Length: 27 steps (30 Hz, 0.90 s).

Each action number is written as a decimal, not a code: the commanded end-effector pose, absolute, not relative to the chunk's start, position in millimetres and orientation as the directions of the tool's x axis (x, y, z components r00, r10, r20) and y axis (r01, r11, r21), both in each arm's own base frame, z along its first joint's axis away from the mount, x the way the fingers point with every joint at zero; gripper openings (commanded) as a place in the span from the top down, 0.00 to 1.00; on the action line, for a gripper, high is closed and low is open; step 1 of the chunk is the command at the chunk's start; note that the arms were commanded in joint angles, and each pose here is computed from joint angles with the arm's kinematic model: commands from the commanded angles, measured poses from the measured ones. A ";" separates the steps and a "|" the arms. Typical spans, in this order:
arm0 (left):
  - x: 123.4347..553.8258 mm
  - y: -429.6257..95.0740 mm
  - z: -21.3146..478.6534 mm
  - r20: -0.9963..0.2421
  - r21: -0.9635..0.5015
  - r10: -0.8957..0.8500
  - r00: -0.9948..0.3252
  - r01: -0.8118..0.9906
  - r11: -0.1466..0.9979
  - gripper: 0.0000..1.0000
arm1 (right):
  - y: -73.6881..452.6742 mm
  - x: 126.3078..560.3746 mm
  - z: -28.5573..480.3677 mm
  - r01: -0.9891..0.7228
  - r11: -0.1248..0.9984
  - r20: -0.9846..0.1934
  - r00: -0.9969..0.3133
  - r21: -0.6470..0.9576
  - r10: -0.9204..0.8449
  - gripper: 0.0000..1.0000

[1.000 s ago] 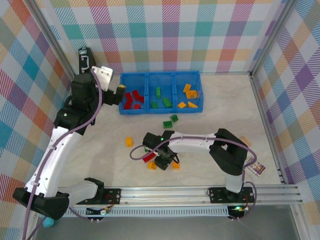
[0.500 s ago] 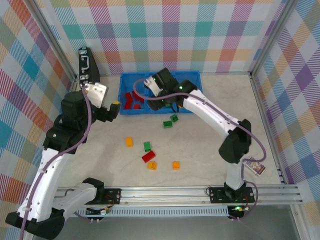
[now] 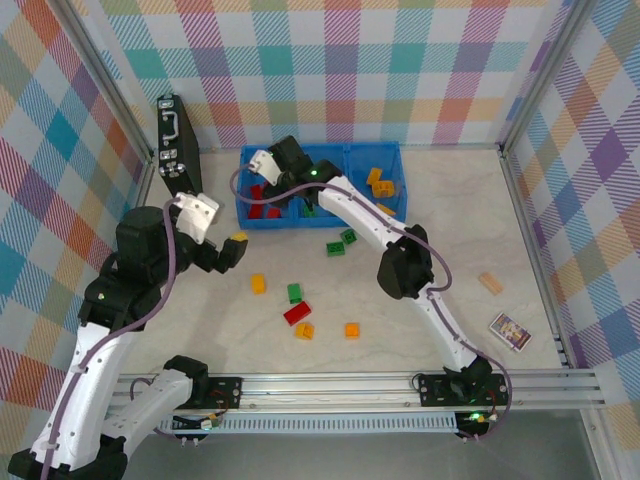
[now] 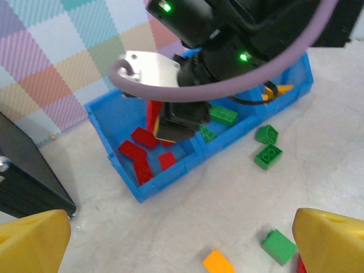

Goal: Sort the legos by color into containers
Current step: Place the lego in the container.

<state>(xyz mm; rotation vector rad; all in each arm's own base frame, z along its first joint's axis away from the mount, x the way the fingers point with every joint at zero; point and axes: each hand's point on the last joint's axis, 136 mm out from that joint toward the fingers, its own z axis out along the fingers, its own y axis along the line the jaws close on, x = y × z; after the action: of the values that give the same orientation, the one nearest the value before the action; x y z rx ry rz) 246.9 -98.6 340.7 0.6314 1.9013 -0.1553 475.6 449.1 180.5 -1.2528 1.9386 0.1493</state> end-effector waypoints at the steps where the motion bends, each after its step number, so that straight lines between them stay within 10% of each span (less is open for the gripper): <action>1: 240.0 -108.8 329.5 -0.888 0.164 0.367 -0.277 0.554 0.816 0.00 | 464.0 489.5 203.7 -0.797 0.476 -0.727 -0.068 -0.373 -0.684 0.44; 14: 237.7 -138.0 278.9 -0.830 0.104 0.431 -0.353 0.662 0.742 0.00 | 469.7 503.9 161.4 -0.792 0.435 -0.679 -0.034 -0.429 -0.733 0.25; 27: 229.7 -169.6 214.1 -0.699 0.115 0.589 -0.405 0.749 0.652 0.00 | 449.3 502.2 248.4 -0.784 0.460 -0.763 0.026 -0.416 -0.646 0.09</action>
<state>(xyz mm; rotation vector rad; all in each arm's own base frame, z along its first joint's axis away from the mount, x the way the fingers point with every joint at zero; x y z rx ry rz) 230.0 -165.5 236.8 0.9915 2.0794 -0.3121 499.9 465.2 155.5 -1.3482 1.7936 0.1268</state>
